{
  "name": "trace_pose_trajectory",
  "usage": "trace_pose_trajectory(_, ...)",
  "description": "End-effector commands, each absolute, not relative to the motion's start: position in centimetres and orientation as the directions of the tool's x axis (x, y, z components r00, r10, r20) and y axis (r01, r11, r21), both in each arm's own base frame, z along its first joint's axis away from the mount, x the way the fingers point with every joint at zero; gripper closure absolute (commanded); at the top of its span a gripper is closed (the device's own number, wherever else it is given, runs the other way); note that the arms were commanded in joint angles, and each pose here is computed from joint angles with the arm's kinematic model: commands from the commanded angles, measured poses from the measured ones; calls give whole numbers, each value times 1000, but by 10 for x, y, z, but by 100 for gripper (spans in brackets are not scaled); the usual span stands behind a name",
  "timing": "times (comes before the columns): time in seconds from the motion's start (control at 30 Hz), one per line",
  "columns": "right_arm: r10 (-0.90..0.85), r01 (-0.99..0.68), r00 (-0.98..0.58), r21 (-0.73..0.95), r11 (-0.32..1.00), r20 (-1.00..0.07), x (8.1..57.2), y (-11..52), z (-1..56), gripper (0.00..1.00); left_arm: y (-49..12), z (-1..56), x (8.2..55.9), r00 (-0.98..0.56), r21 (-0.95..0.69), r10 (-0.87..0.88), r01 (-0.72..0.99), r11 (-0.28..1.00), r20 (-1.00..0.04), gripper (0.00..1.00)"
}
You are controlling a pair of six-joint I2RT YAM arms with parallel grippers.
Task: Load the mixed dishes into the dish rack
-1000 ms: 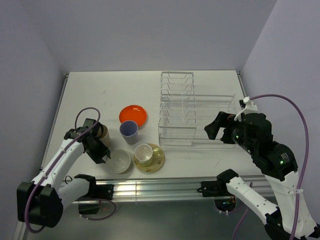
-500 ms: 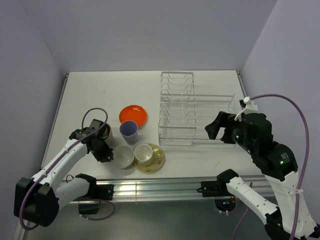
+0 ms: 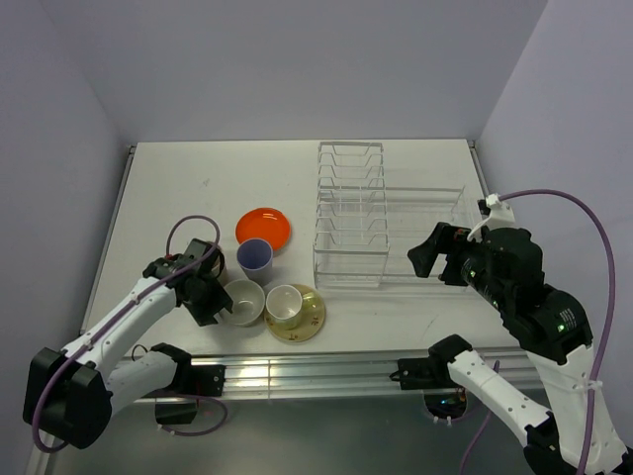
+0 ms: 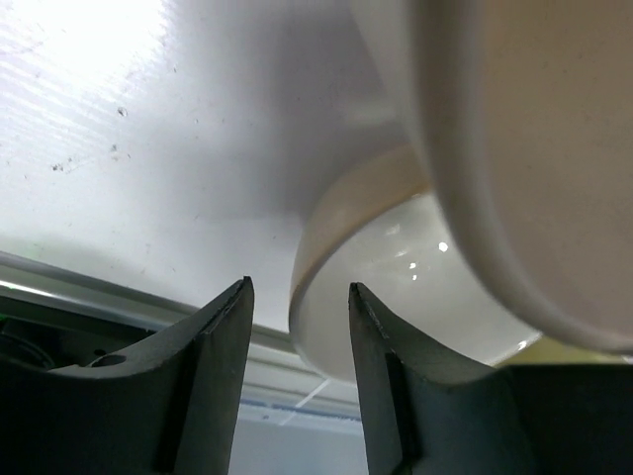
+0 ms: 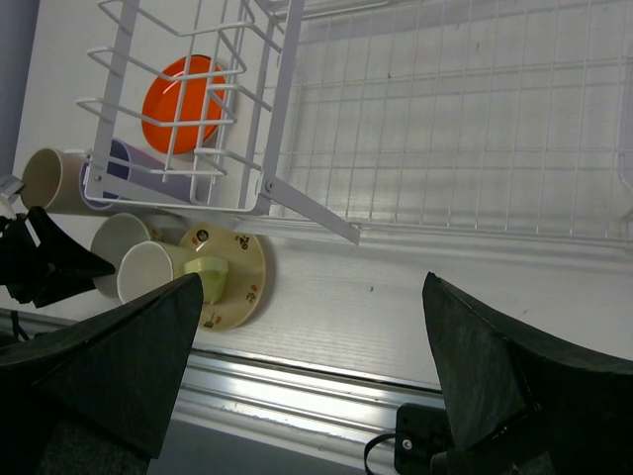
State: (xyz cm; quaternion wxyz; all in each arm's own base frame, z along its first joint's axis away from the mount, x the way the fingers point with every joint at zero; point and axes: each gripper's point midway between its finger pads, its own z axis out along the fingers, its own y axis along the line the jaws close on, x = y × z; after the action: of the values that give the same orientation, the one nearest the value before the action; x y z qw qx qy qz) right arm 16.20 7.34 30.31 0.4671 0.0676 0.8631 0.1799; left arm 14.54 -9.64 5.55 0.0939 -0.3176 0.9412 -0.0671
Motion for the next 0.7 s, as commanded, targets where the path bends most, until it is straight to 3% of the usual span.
trace_pose_trajectory(0.0,290,-63,-509,371,926,-810,169,73,312,0,-95,44,137,-772,-135,-627,-614,778,-105,50)
trace_pose_trajectory(0.13,286,-68,-511,370,927,-811,169,73,312,0,-95,42,144,-756,-125,-641,-629,767,-131,53)
trace_pose_trajectory(0.33,286,-68,-511,370,927,-811,168,73,312,0,-100,36,149,-748,-117,-650,-640,760,-135,66)
trace_pose_trajectory(0.5,282,-70,-510,365,928,-813,169,73,313,0,-102,35,149,-757,-111,-641,-631,768,-130,100)
trace_pose_trajectory(0.67,281,-73,-512,367,927,-812,170,74,312,0,-100,44,142,-773,-106,-620,-611,784,-133,100)
